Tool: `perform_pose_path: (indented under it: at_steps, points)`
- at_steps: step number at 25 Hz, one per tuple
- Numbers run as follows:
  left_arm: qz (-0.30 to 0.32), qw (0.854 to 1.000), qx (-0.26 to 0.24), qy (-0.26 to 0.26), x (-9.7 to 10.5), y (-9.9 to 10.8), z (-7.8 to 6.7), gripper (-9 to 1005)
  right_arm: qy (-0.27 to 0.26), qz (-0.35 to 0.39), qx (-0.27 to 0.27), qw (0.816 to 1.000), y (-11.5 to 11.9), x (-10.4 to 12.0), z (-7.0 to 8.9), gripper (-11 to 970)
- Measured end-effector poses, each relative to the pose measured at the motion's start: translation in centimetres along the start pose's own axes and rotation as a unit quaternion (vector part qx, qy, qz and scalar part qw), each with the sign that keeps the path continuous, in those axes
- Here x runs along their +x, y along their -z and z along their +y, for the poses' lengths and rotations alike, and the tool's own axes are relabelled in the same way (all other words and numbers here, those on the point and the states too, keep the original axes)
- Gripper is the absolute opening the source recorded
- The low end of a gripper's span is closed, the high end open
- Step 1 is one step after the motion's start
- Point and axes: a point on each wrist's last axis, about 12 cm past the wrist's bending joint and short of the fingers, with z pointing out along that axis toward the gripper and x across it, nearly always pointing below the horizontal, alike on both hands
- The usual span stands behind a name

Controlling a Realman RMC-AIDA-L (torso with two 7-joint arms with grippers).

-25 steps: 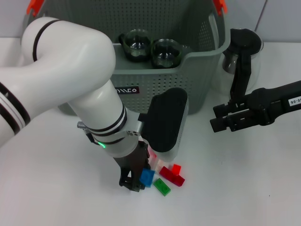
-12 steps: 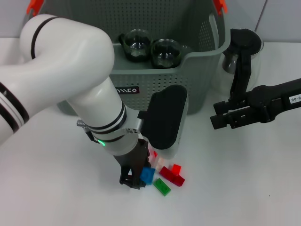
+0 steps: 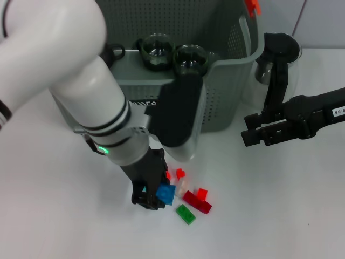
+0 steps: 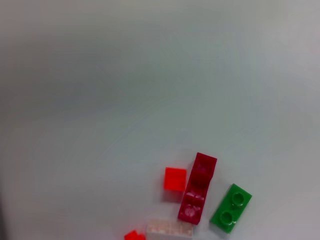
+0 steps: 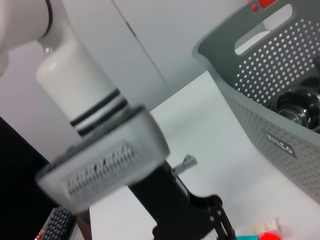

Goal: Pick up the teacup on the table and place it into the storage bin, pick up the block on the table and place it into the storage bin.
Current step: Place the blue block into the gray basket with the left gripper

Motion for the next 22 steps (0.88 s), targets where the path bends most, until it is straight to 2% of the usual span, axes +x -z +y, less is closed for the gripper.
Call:
perform_pose_path:
  at_steps: [5, 8, 9, 10, 16, 22]
  points:
    - [-0.032, 0.999, 0.002, 0.023, 1.0, 2.3, 0.0, 429, 0.003, 0.003, -0.003, 1.000, -0.1, 0.0, 0.1, 704]
    - [-0.072, 0.997, 0.004, 0.039, 1.8, 4.3, 0.0, 432, 0.007, 0.007, -0.010, 1.000, -0.1, 0.0, 0.2, 704]
    - [-0.101, 0.994, 0.001, 0.050, 2.4, 5.6, 0.0, 434, 0.008, 0.008, -0.012, 1.000, -0.2, 0.1, 0.3, 704]
    - [-0.101, 0.994, 0.001, 0.050, 2.4, 5.6, 0.0, 435, 0.011, 0.009, -0.016, 1.000, -0.2, 0.1, 0.4, 704]
    - [-0.217, 0.971, -0.042, 0.094, 5.1, 10.2, 0.6, 443, 0.022, 0.015, -0.032, 0.999, -0.4, 0.4, 0.7, 704]
    - [-0.278, 0.945, -0.108, 0.133, 6.1, 12.6, 2.0, 450, 0.036, 0.019, -0.044, 0.998, -0.5, 0.8, 1.0, 704]
